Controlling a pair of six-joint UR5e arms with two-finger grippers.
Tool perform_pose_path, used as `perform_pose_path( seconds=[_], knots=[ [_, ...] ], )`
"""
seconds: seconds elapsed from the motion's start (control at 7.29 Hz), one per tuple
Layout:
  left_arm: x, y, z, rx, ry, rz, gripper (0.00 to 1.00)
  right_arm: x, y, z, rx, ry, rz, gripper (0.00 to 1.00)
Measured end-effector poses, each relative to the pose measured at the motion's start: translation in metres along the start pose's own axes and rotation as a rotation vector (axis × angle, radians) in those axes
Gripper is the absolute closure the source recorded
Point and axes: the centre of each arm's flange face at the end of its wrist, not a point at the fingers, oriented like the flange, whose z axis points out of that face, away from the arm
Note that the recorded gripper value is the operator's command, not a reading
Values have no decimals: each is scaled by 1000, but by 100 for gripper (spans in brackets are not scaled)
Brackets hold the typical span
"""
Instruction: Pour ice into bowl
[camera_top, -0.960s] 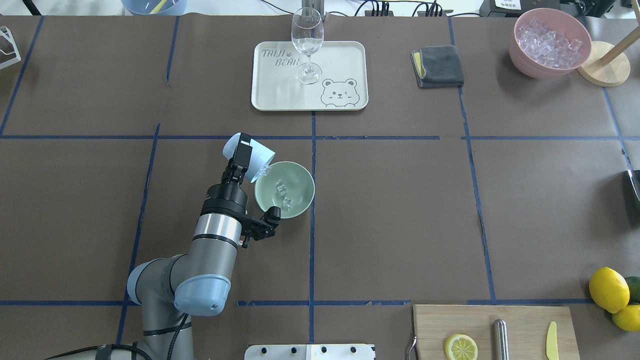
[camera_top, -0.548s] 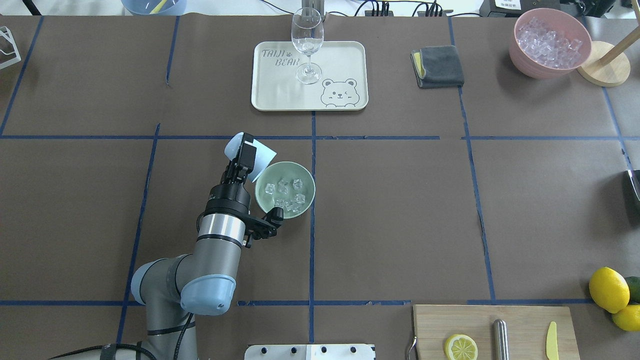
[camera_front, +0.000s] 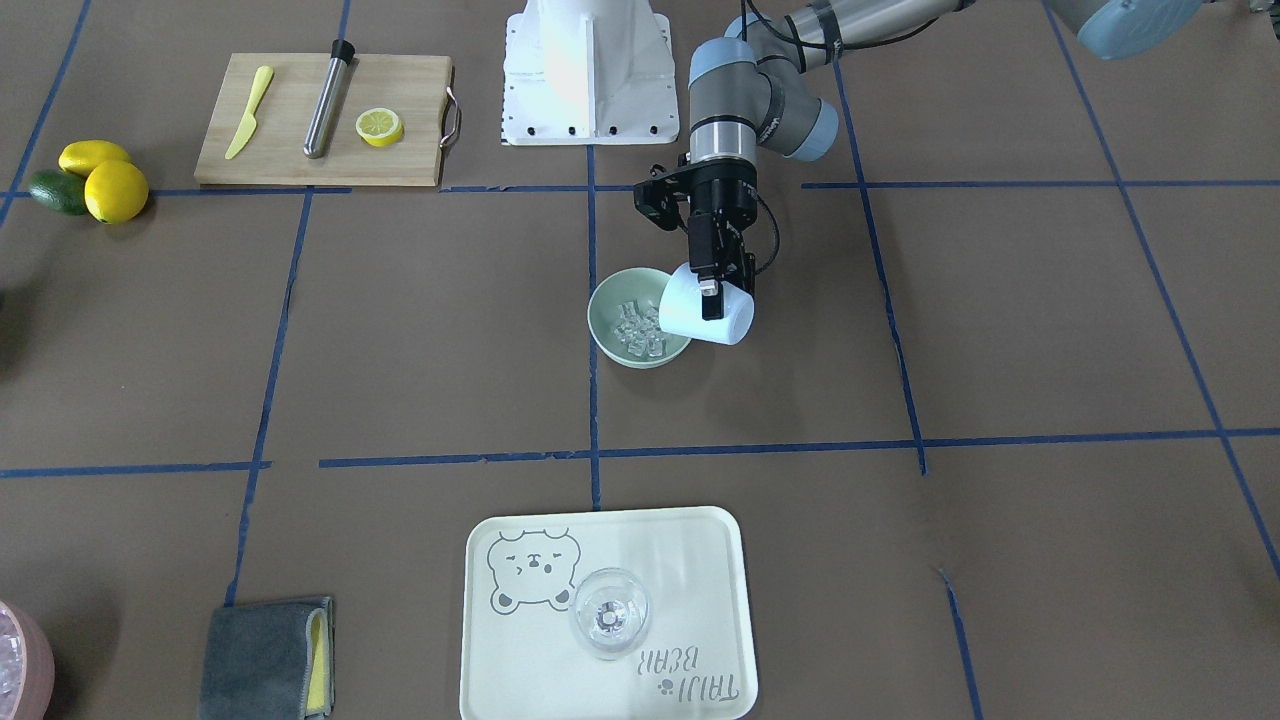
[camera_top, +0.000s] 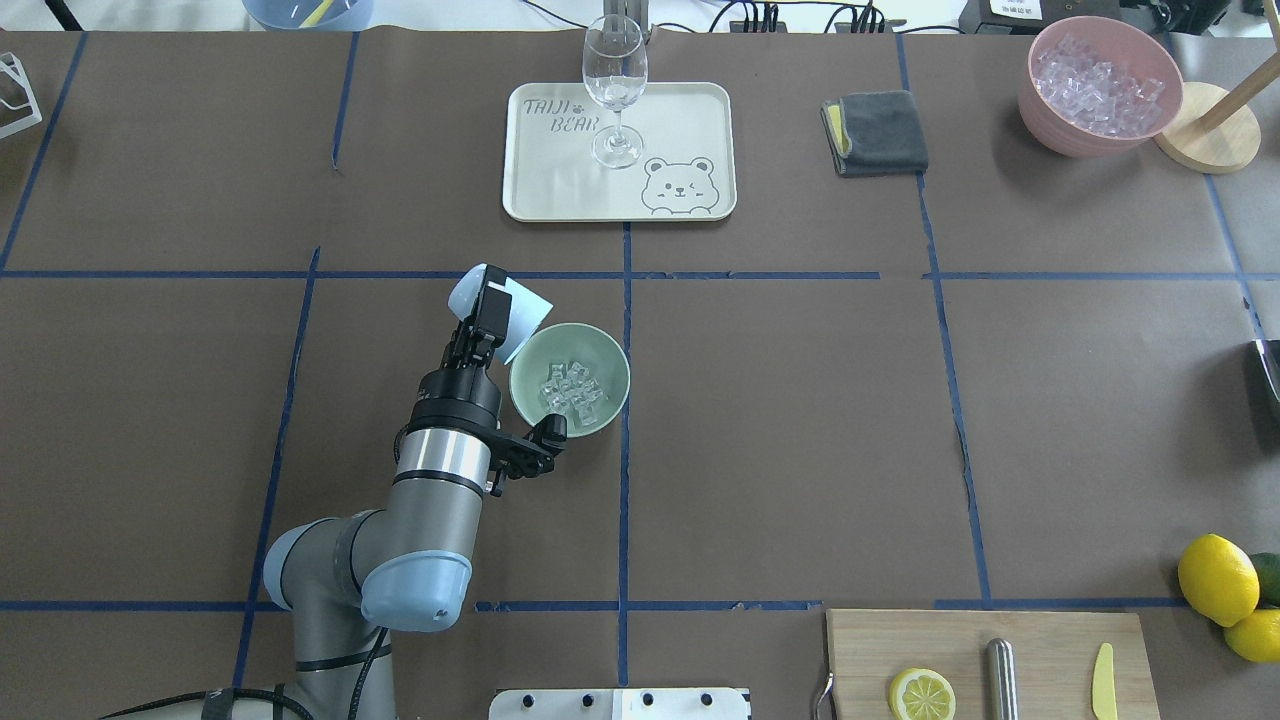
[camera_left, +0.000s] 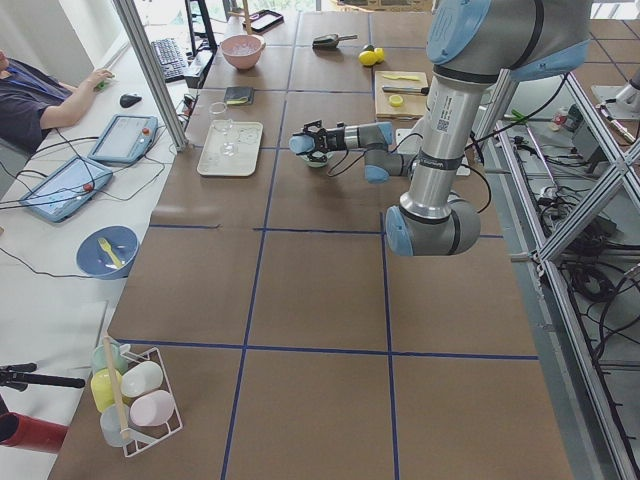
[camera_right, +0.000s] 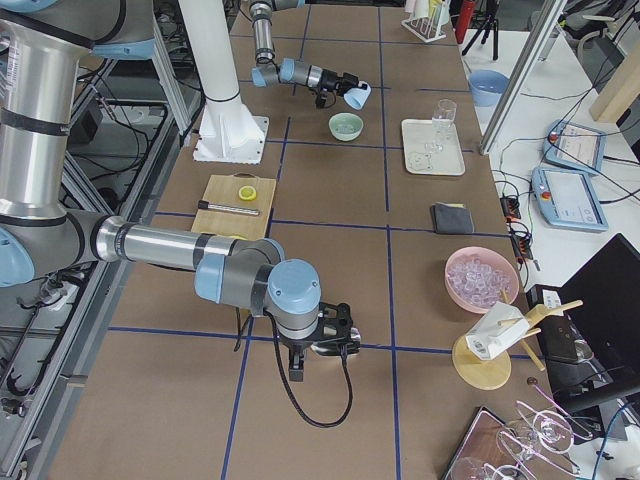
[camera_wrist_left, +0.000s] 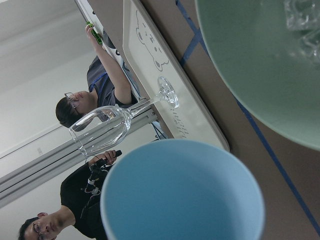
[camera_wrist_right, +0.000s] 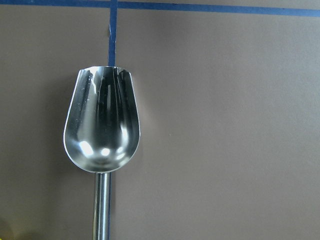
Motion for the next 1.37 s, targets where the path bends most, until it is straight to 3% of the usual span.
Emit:
perform_pose_path(
  seconds=[0.27, 0.69, 0.96, 1.23, 1.37],
  knots=[
    [-12, 10, 0, 19, -32, -93, 100, 0, 0, 0, 0, 0, -1, 0],
    [-26, 45, 25, 141, -41, -350, 100, 0, 0, 0, -1, 0, -2, 0],
    [-18, 90, 60, 245, 65, -586, 100, 1, 0, 1, -2, 1, -10, 0],
    [6, 151, 78, 306, 274, -966, 100, 1, -1, 1, -1, 3, -12, 0],
    [14, 188, 72, 310, 361, -1109, 100, 1, -3, 0, 1, 2, -12, 0]
  ],
)
